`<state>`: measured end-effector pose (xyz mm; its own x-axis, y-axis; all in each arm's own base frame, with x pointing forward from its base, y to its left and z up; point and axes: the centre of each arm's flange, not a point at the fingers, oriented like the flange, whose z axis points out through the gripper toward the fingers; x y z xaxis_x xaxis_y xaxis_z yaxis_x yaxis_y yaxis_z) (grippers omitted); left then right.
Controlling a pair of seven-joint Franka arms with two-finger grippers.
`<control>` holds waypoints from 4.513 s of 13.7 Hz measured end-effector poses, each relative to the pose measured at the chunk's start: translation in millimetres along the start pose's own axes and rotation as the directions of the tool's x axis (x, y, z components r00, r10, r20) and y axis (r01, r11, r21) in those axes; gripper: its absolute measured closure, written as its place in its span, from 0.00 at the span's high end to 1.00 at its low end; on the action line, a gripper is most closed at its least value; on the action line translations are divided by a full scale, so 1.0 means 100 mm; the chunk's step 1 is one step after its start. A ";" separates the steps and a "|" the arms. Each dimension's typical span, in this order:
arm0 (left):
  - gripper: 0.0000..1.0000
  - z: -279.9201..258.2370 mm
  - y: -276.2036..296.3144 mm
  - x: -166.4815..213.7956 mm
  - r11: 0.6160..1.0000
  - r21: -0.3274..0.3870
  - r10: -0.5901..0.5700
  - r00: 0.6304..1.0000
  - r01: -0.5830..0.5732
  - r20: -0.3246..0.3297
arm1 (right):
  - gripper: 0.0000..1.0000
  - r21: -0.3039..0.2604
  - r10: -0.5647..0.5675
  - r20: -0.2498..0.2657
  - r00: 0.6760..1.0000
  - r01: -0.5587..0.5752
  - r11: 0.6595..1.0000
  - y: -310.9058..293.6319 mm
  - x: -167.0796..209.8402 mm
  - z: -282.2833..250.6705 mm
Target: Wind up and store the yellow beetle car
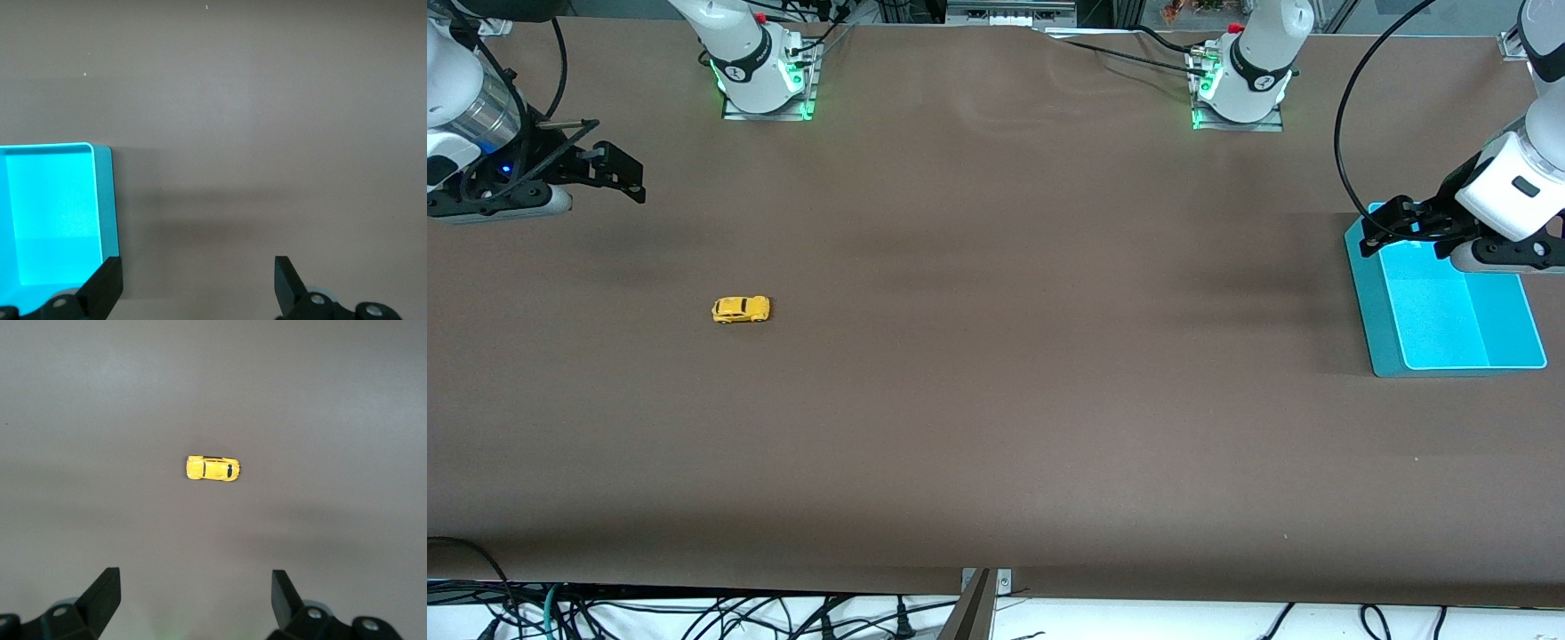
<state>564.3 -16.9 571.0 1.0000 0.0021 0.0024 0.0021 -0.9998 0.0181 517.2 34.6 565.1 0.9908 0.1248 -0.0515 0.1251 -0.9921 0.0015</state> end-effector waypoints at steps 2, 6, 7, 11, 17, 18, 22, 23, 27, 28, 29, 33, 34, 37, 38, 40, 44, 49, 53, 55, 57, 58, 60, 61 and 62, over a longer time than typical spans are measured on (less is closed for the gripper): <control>1.00 0.00 0.00 0.00 1.000 0.000 0.000 1.000 0.000 0.000 | 1.00 0.000 0.001 0.000 1.000 -0.001 1.000 0.00 0.00 0.00; 1.00 0.00 0.01 0.00 1.000 0.000 0.002 1.000 -0.002 0.000 | 1.00 -0.001 0.001 -0.002 1.000 -0.001 1.000 0.00 0.00 -0.01; 1.00 0.00 0.02 0.00 1.000 0.000 0.003 1.000 -0.003 0.000 | 1.00 -0.001 0.001 -0.002 1.000 -0.001 1.000 0.00 0.00 -0.01; 1.00 0.00 0.02 0.00 1.000 0.000 0.003 1.000 -0.003 0.000 | 1.00 -0.001 0.001 -0.002 1.000 -0.001 1.000 0.00 0.00 -0.01; 1.00 -0.05 0.07 0.01 1.000 0.000 0.013 1.000 -0.013 -0.010 | 1.00 -0.003 0.001 -0.002 1.000 -0.001 1.000 0.01 0.00 -0.01; 1.00 -0.04 0.09 0.02 1.000 0.000 0.016 1.000 -0.016 -0.009 | 1.00 -0.004 0.001 -0.002 1.000 -0.001 1.000 0.01 0.00 -0.01; 1.00 -0.03 0.10 0.02 1.000 0.000 0.017 1.000 -0.017 -0.007 | 1.00 -0.005 0.001 -0.002 1.000 -0.001 1.000 0.01 0.00 -0.01; 1.00 -0.03 0.10 0.03 1.000 0.000 0.017 1.000 -0.017 -0.007 | 1.00 -0.005 0.001 -0.002 1.000 -0.001 1.000 0.01 0.00 -0.01; 1.00 -0.02 0.10 0.04 1.000 0.000 0.018 1.000 -0.018 -0.005 | 1.00 -0.006 0.001 -0.002 1.000 -0.001 1.000 0.01 0.00 -0.01; 1.00 -0.02 0.10 0.04 1.000 0.000 0.018 1.000 -0.018 -0.004 | 1.00 -0.006 0.001 -0.002 1.000 -0.001 1.000 0.01 0.00 -0.01; 1.00 -0.02 0.10 0.04 1.000 0.000 0.018 1.000 -0.018 -0.004 | 1.00 -0.006 0.001 -0.002 1.000 -0.001 1.000 0.01 0.00 -0.01; 1.00 -0.02 0.10 0.04 1.000 0.000 0.018 1.000 -0.018 -0.004 | 1.00 -0.006 0.001 -0.002 1.000 -0.001 1.000 0.01 0.00 -0.01; 1.00 -0.02 0.10 0.04 1.000 0.000 0.018 1.000 -0.018 -0.003 | 1.00 -0.006 0.001 -0.002 1.000 -0.001 1.000 0.01 0.00 -0.01; 1.00 -0.02 0.09 0.04 1.000 0.000 0.017 1.000 -0.017 -0.003 | 1.00 -0.006 0.001 -0.002 1.000 -0.001 1.000 0.01 0.00 -0.01; 1.00 -0.02 0.09 0.04 1.000 0.000 0.018 1.000 -0.018 -0.002 | 1.00 -0.006 0.001 -0.002 1.000 -0.001 1.000 0.01 0.00 -0.01; 1.00 -0.02 0.09 0.04 1.000 0.000 0.018 1.000 -0.018 -0.001 | 1.00 -0.006 0.001 -0.002 1.000 -0.001 1.000 0.01 0.00 -0.01; 1.00 -0.02 0.11 0.04 1.000 0.000 0.022 1.000 -0.022 -0.001 | 1.00 -0.006 0.001 -0.002 1.000 -0.001 1.000 0.01 0.00 -0.01; 1.00 -0.02 0.21 0.03 0.999 -0.001 0.039 0.999 -0.039 -0.001 | 1.00 -0.006 0.001 -0.002 1.000 -0.001 1.000 0.01 0.00 -0.01; 1.00 -0.02 0.20 0.03 0.999 -0.001 0.038 0.999 -0.038 -0.001 | 1.00 -0.006 0.002 -0.002 1.000 -0.002 1.000 0.02 0.00 -0.01; 1.00 -0.02 0.20 0.03 0.999 -0.001 0.038 0.999 -0.038 -0.001 | 1.00 -0.006 0.002 -0.002 1.000 -0.002 1.000 0.02 0.00 -0.01; 1.00 -0.02 0.20 0.03 0.999 -0.001 0.038 0.999 -0.038 -0.001 | 1.00 -0.006 0.002 -0.002 1.000 -0.002 1.000 0.02 0.00 -0.01; 1.00 -0.02 0.20 0.03 0.999 -0.001 0.038 0.999 -0.038 -0.001 | 1.00 -0.006 0.002 -0.002 1.000 -0.002 1.000 0.02 0.00 -0.01; 1.00 -0.02 0.20 0.03 0.999 -0.001 0.038 0.999 -0.038 -0.001 | 1.00 -0.006 0.002 -0.002 1.000 -0.002 1.000 0.02 0.00 -0.01; 1.00 -0.02 0.20 0.03 0.999 -0.001 0.038 0.999 -0.038 -0.001 | 1.00 -0.006 0.002 -0.002 1.000 -0.002 1.000 0.02 0.00 -0.01; 1.00 -0.02 0.20 0.03 0.999 -0.001 0.038 0.999 -0.038 -0.001 | 1.00 -0.006 0.002 -0.002 1.000 -0.002 1.000 0.02 0.00 -0.01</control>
<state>567.5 -36.9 573.3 0.9993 -0.0362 0.0037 -0.0363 -0.9992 0.0187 517.5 32.9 566.2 0.9912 0.1229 -0.0496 0.1234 -0.9923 0.0078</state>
